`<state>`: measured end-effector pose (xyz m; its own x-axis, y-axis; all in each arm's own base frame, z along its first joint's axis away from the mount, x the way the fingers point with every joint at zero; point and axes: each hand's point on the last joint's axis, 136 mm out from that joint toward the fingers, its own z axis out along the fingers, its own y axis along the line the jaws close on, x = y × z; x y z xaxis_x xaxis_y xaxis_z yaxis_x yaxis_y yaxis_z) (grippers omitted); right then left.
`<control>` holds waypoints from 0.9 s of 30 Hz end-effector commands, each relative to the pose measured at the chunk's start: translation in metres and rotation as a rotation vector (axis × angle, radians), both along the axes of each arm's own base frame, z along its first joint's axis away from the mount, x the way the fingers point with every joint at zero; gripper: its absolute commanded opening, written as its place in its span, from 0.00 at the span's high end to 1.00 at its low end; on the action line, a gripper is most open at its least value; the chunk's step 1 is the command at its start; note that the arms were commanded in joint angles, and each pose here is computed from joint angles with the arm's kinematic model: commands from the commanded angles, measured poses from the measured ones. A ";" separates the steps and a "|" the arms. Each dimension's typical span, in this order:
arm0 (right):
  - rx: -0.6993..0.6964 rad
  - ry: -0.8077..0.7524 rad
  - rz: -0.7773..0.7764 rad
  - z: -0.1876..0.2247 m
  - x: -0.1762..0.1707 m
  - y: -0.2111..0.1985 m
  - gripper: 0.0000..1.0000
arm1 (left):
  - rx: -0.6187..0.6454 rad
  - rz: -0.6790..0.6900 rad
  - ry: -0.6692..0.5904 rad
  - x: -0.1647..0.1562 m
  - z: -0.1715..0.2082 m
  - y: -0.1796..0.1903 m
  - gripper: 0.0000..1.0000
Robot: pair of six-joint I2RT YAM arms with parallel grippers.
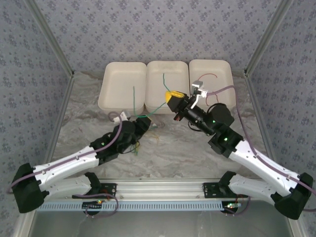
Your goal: Untangle the cables
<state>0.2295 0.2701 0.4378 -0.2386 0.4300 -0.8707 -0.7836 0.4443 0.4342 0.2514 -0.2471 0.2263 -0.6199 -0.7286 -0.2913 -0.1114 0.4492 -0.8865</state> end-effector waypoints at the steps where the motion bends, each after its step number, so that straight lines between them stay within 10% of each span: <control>1: -0.209 0.050 0.147 -0.045 -0.017 0.012 1.00 | 0.044 -0.135 -0.046 -0.009 0.026 0.003 0.43; 10: -0.365 0.025 0.201 -0.064 -0.027 -0.001 1.00 | 0.049 -0.132 -0.033 -0.046 0.028 0.044 0.37; 27: -0.401 -0.099 0.341 -0.080 -0.031 0.023 1.00 | 0.067 -0.348 0.154 -0.025 -0.016 -0.039 0.25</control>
